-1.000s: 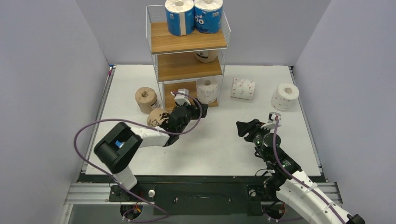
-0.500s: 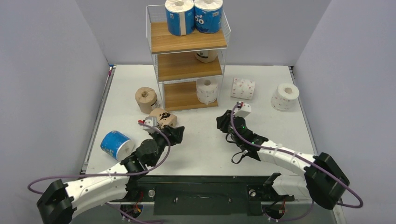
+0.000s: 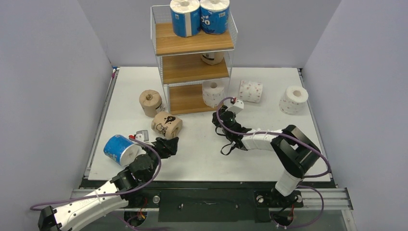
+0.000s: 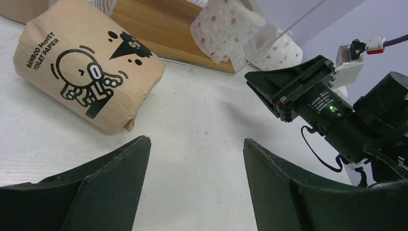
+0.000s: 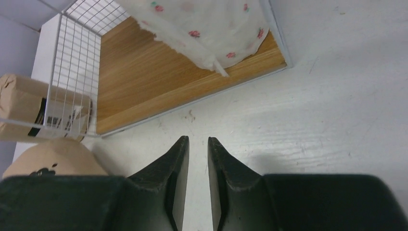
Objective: Place and organize the paper towels onto the shelf
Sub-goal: Move the paper towel to the center of the board.
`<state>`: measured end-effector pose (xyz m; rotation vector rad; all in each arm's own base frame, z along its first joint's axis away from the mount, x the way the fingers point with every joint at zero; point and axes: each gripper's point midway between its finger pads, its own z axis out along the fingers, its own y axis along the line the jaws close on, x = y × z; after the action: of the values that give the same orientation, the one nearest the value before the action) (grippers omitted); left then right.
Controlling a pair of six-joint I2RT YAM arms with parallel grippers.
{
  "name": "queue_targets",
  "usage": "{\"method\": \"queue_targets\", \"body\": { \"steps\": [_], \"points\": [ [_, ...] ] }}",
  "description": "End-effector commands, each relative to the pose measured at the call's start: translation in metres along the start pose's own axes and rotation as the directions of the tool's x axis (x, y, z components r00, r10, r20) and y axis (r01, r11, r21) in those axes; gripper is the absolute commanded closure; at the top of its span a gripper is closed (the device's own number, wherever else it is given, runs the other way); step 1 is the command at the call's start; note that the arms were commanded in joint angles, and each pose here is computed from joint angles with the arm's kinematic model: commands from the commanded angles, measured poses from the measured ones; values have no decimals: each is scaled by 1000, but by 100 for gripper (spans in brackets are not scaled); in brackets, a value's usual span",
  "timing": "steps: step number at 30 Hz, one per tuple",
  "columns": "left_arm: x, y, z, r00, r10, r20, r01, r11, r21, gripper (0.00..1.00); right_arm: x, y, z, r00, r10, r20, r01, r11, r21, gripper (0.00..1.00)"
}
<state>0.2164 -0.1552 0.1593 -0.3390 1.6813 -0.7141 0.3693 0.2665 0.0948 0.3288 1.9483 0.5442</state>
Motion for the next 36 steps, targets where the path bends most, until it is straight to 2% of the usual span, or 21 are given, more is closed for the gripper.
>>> {"method": "queue_targets", "body": {
  "steps": [1,6,17,27,36],
  "points": [
    [1,7,-3,1000,-15,1,15,1000,-24,31,-34,18,23,986,109,126,-104,994,-46,85],
    [0,10,-3,1000,-11,8,11,999,-31,31,-43,13,43,981,88,174,-89,996,-5,100],
    [-8,9,-3,999,19,34,-18,999,-29,31,-42,6,87,975,116,190,-133,988,76,100],
    [-9,9,-3,999,28,38,-27,999,-29,30,-43,4,105,965,132,226,-161,980,120,100],
    [-6,12,-4,999,18,34,-17,999,-30,30,-33,8,118,963,177,203,-206,970,130,100]
  ]
}}
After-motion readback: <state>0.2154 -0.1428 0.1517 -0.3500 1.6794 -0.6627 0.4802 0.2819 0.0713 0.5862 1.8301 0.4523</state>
